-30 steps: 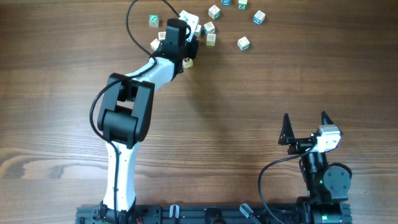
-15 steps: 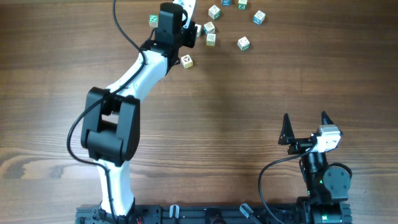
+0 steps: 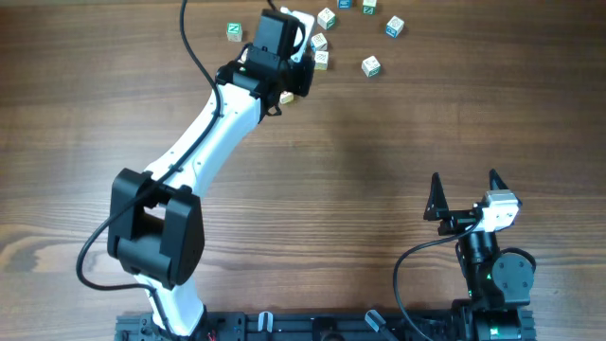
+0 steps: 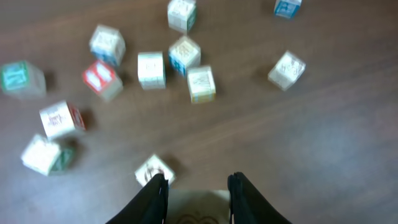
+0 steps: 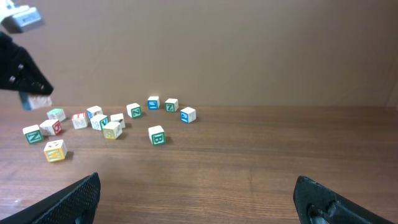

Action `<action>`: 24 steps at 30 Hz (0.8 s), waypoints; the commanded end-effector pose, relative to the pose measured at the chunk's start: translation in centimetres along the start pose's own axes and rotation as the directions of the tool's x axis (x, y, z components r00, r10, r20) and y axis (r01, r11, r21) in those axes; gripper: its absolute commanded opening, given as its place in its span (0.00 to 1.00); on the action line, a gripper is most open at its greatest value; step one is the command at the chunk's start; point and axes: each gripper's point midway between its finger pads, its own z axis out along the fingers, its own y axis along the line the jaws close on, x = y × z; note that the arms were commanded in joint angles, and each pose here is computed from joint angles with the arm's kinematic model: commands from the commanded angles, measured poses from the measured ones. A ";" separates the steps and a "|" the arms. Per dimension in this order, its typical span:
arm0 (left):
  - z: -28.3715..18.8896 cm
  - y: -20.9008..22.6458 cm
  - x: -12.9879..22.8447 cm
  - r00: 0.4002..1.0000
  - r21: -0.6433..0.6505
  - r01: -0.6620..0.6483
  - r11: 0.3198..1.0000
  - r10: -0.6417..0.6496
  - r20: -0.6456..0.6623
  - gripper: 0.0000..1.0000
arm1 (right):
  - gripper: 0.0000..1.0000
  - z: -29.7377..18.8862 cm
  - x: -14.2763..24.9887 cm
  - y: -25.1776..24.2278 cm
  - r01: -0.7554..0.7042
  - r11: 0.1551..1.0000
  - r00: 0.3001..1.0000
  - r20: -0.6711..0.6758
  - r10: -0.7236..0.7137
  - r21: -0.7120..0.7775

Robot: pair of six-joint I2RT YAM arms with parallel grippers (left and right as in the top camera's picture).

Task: Form a horizontal line
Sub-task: 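Carry the 8 block toward the table center with the left gripper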

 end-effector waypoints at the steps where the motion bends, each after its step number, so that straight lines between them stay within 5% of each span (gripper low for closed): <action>1: -1.0 -0.9 1.0 0.995 0.007 0.090 0.996 -0.090 -0.049 0.27 | 1.00 -0.1 -0.2 0.4 0.018 1.000 1.000 0.011 -0.018 -0.021; 13: -1.0 -2.7 4.7 0.947 -0.030 0.267 0.963 -0.268 -0.177 0.26 | 1.00 -0.1 -0.2 0.4 0.018 1.000 1.000 0.011 -0.018 -0.021; 24: 1.6 -0.5 8.0 0.918 -0.158 0.364 0.918 -0.382 -0.108 0.25 | 1.00 -0.1 -0.2 0.4 0.019 1.000 1.000 0.011 -0.018 -0.021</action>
